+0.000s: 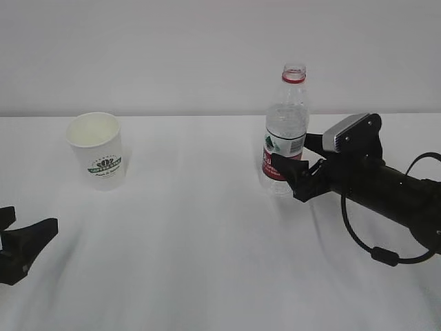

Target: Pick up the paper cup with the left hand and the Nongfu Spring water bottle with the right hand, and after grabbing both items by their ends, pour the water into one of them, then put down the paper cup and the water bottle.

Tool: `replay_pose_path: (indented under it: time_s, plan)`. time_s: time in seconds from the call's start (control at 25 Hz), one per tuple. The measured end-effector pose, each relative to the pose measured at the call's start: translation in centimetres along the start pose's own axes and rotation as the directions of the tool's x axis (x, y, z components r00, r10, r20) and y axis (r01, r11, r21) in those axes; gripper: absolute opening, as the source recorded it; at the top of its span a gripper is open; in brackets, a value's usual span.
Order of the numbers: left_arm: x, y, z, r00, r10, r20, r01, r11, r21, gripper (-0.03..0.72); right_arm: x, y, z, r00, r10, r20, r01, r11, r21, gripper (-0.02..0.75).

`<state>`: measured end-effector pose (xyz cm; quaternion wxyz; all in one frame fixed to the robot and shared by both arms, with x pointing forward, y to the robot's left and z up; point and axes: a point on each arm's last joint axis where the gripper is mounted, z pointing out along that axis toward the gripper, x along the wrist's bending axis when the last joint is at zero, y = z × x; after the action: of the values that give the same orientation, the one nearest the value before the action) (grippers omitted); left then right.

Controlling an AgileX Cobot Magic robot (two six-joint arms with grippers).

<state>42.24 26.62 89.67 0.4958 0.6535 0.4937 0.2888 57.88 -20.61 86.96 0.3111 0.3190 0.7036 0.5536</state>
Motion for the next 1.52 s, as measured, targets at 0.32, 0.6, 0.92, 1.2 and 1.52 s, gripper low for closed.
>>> replay_pose_path:
  time_s: [0.32, 0.6, 0.92, 1.2, 1.52]
  plan:
    - [0.0, 0.0, 0.0, 1.000, 0.001, 0.002, -0.001, 1.000, 0.000, 0.590, 0.0, 0.6, 1.1, 1.000, -0.017, 0.000, 0.017, 1.000, 0.003, 0.643]
    - [0.0, 0.0, 0.0, 1.000, 0.001, 0.002, -0.001, 1.000, 0.000, 0.590, -0.1, -0.7, 1.7, 1.000, 0.000, -0.003, 0.000, 1.000, 0.003, 0.643]
    - [0.0, 0.0, 0.0, 1.000, 0.001, 0.002, -0.001, 1.000, 0.000, 0.589, -1.0, -0.2, 3.4, 1.000, -0.002, 0.005, 0.002, 0.999, -0.038, 0.643]
    - [0.0, 0.0, 0.0, 1.000, 0.001, 0.002, -0.001, 1.000, 0.000, 0.588, -1.0, -1.6, 3.9, 1.000, 0.014, 0.000, -0.014, 1.000, -0.004, 0.617]
    - [0.0, 0.0, 0.0, 1.000, 0.001, 0.003, -0.001, 1.000, 0.000, 0.587, -0.9, -2.1, 4.3, 1.000, 0.011, -0.021, -0.011, 1.000, -0.024, 0.556]
